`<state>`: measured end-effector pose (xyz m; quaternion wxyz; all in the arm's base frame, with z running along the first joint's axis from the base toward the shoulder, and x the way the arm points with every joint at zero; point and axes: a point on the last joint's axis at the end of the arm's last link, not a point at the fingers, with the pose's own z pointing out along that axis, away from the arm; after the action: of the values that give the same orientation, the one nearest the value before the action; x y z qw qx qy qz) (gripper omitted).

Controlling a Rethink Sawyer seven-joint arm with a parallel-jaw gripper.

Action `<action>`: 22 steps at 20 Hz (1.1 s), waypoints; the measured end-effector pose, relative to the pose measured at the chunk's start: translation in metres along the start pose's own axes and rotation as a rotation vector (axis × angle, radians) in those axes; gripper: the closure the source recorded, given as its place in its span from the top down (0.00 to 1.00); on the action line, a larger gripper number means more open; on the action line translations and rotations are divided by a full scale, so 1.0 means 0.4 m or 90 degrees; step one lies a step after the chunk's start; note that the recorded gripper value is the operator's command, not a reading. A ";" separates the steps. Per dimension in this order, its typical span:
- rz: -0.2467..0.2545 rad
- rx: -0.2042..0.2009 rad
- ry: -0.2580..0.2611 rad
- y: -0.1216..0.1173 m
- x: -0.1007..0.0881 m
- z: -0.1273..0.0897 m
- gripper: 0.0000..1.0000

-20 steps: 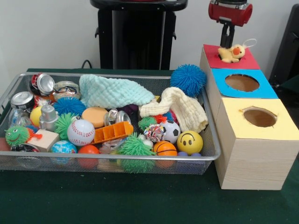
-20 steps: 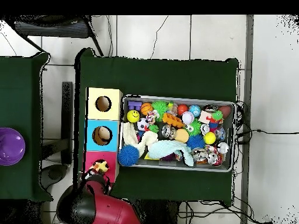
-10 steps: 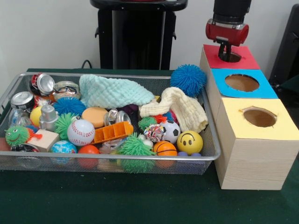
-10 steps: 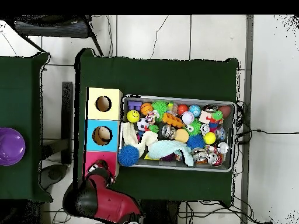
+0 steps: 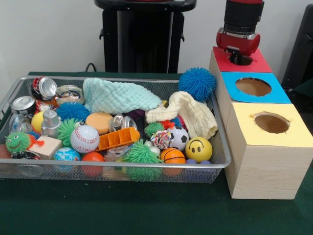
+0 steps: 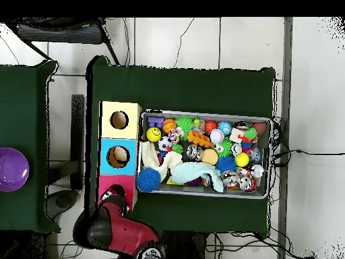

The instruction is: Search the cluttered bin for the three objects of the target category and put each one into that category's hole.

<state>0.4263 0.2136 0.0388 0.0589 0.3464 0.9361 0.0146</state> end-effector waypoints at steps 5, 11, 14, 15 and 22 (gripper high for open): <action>0.001 -0.001 -0.006 0.011 0.003 -0.017 0.00; -0.007 0.020 -0.003 0.019 0.034 -0.069 0.00; -0.020 0.023 0.001 0.040 0.040 -0.114 0.00; -0.021 0.025 0.005 0.048 0.037 -0.130 0.00; -0.017 0.034 0.004 0.075 -0.031 -0.182 0.00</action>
<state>0.4461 0.2292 0.1143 0.0466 0.3352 0.9410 -0.0099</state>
